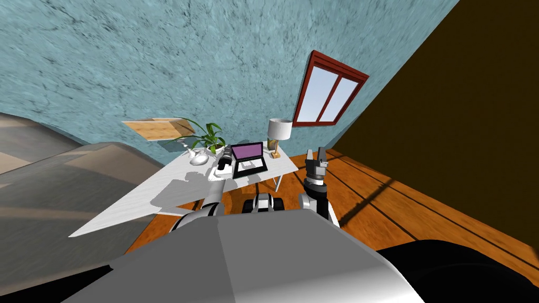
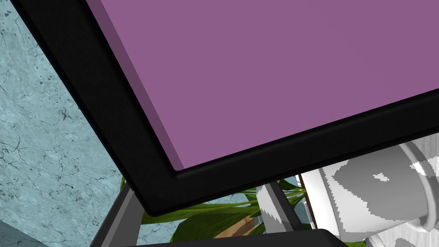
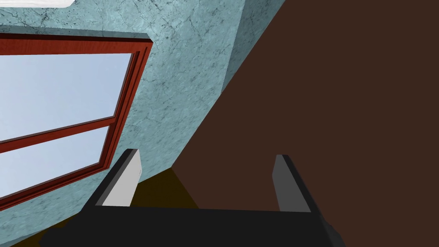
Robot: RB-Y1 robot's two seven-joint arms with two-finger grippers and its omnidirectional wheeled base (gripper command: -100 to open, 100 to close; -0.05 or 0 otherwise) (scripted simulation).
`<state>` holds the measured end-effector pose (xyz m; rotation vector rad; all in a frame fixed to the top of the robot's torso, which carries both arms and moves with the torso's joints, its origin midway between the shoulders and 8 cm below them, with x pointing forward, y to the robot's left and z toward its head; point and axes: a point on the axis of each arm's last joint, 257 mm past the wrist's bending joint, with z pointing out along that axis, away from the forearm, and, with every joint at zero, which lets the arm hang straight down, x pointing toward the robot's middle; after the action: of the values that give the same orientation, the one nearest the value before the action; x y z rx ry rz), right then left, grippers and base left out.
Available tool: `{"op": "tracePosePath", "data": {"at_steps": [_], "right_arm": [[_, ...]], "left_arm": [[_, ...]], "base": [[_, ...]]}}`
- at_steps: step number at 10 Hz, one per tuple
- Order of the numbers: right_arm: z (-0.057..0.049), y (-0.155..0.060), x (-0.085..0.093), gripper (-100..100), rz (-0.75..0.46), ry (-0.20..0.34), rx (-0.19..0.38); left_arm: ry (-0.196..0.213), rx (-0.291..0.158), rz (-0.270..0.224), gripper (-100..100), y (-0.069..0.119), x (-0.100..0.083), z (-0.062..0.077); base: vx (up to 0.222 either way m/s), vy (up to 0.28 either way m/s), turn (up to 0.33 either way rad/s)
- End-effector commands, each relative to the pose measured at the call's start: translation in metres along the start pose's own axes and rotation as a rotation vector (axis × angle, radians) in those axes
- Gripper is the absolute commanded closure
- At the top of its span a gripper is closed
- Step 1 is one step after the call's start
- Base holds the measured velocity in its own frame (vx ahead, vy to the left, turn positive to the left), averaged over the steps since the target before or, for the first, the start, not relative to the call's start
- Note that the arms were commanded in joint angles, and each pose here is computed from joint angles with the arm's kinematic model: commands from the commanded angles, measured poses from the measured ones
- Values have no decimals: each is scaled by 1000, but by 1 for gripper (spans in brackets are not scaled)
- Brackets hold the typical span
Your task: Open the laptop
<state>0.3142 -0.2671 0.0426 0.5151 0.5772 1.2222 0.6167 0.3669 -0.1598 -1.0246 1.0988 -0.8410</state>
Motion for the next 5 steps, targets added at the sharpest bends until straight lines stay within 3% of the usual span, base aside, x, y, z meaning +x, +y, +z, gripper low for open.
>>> {"op": "tracePosePath", "data": {"at_steps": [1, 2, 4, 5], "right_arm": [[0, 0, 0, 0, 0, 0, 0], [0, 0, 0, 0, 0, 0, 0], [0, 0, 0, 0, 0, 0, 0], [0, 0, 0, 0, 0, 0, 0]], "left_arm": [[-6, 41, -3, 100, 3, -2, -12], [-11, 41, -4, 100, 14, -3, -23], [-13, 84, -4, 100, 3, -4, -24], [-19, 90, -5, 100, 12, -6, -35]], "base": [[23, -20, 28], [34, -19, 36], [14, -20, 14], [33, -7, 18]]}}
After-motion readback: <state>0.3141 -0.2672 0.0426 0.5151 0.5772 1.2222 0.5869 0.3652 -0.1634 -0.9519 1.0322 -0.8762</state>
